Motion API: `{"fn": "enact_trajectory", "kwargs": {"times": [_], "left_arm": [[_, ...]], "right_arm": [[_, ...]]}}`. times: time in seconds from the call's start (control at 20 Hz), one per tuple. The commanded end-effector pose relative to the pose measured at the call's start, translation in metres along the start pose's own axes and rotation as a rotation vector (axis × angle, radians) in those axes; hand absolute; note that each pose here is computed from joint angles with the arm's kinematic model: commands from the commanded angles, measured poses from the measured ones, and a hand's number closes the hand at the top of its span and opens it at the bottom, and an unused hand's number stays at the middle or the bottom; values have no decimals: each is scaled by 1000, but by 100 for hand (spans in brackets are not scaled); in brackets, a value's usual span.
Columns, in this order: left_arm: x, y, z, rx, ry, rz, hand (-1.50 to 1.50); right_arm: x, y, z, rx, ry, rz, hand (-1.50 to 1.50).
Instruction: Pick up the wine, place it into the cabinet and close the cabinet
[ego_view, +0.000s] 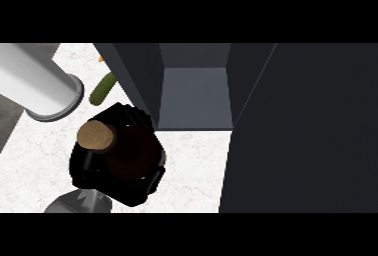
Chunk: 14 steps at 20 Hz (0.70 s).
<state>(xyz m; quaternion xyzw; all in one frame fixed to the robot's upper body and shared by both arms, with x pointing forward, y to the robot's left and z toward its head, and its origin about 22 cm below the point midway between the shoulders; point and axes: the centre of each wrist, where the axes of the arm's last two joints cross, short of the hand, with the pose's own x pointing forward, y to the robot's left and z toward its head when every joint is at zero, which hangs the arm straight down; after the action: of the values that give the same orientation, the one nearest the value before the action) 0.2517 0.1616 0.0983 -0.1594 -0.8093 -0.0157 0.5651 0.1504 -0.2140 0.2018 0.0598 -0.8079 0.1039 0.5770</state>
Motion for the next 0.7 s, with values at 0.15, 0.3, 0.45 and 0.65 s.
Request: {"fn": "enact_trajectory", "kwargs": {"times": [0.15, 0.3, 0.45, 0.65], "left_arm": [[-2, -58, -21, 4, 16, 17, 150], [13, -67, -35, 26, 3, -4, 150], [8, -68, -35, 34, 19, -16, 150], [11, -85, -51, 68, -19, -23, 150]], "right_arm": [[18, 1, 7, 42, -45, -53, -150], [18, -4, 12, 35, -42, -51, -150], [9, -5, 10, 49, -35, -45, -150], [8, 2, 13, 29, -47, -49, -150]]}}
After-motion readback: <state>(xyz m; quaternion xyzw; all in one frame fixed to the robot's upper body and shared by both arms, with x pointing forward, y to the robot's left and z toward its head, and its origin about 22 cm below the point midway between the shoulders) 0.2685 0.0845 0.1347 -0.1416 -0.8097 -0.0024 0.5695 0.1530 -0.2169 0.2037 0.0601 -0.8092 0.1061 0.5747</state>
